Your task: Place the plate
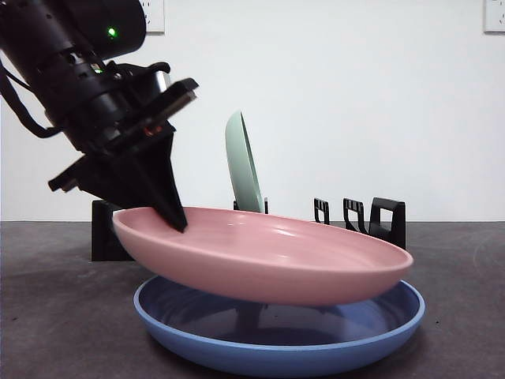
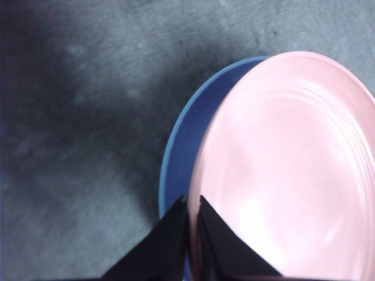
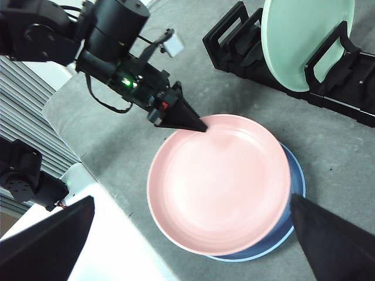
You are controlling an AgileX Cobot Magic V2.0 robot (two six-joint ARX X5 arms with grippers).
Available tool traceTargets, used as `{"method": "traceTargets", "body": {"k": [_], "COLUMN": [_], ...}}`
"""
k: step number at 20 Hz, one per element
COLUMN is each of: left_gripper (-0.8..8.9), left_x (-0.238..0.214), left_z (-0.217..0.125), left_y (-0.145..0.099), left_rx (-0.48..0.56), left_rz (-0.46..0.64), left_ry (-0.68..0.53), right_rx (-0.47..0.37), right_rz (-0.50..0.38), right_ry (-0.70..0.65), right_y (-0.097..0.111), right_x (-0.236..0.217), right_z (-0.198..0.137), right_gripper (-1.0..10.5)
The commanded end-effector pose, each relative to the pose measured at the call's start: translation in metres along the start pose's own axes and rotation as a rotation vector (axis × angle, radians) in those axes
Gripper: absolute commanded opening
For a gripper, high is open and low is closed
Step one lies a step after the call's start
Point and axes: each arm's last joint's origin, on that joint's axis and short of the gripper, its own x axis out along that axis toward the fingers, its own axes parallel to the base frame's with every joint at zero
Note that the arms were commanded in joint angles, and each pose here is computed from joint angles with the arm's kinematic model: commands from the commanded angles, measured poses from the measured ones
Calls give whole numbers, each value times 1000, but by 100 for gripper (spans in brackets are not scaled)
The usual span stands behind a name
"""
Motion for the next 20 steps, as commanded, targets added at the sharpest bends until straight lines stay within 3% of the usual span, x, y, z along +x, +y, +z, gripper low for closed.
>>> {"method": "traceTargets", "body": {"k": [1,14,20], "left_gripper": [11,12,66], "left_x": [7,14,14], "left_z": [3,4,1], "left_y": [-3,-14,-14], "left_rx": [9,36,28], "left_rz": [-2,47,50], "left_ry": [-2,-36,-11], "right_rx": [6,24,23], "right_rz": [2,2,2], "right_ry": [-5,-5,-5], "right_y": [0,0,0], "right_x": [1,1,1], "right_z": [2,2,2], "right_gripper": [544,544,544]}}
